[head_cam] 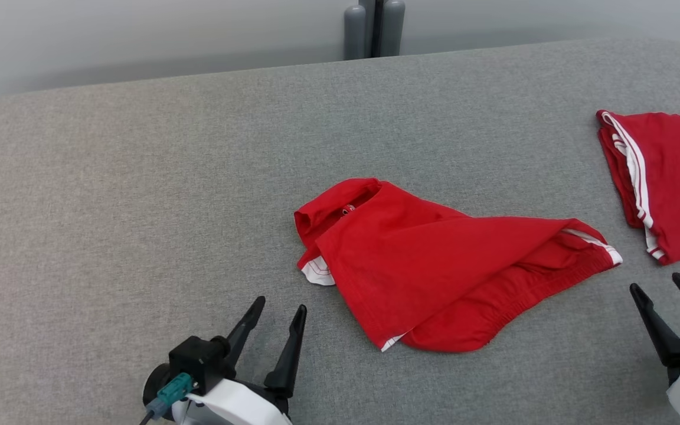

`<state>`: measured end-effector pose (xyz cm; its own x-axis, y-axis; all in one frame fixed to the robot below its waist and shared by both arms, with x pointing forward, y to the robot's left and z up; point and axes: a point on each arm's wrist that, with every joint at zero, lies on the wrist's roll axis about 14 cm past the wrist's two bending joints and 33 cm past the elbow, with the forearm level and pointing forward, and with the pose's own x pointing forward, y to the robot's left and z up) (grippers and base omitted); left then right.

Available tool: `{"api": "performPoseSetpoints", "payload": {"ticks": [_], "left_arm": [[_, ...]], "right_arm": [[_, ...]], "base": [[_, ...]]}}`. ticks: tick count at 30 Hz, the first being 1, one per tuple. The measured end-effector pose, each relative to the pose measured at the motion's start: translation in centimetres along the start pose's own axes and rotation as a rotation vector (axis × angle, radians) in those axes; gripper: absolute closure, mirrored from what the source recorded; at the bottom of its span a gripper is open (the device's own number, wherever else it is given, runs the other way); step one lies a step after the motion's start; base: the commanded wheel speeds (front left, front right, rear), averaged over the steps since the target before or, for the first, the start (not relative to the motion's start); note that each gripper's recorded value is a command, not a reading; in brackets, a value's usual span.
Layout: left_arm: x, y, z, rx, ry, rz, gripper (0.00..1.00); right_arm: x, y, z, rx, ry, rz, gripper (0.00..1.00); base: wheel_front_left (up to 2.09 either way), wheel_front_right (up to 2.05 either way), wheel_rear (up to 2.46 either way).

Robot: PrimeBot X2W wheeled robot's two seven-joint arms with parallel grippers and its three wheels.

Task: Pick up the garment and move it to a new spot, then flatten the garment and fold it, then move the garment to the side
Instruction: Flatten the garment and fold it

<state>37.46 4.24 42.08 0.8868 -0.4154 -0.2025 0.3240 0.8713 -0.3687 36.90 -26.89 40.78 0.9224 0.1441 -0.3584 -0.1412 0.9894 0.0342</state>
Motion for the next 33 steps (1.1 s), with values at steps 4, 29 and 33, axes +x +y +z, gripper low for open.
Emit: {"api": "performPoseSetpoints", "payload": {"ticks": [4,29,33], "left_arm": [[0.0,-1.7,-0.6,0.001,0.022,-0.059,0.0],[1.8,-9.6,-4.3,0.03,0.156,-0.343,0.09],[1.8,-9.9,-4.3,0.036,0.145,-0.357,0.58]], "right_arm": [[-1.0,-1.5,1.2,-0.017,-0.048,-0.05,0.0],[-1.0,3.6,10.8,0.005,-0.44,-0.066,0.0],[-0.9,3.5,10.5,0.01,-0.433,-0.072,0.0]], "base": [[0.0,0.0,0.0],[0.0,0.0,0.0],[0.0,0.0,0.0]]}}
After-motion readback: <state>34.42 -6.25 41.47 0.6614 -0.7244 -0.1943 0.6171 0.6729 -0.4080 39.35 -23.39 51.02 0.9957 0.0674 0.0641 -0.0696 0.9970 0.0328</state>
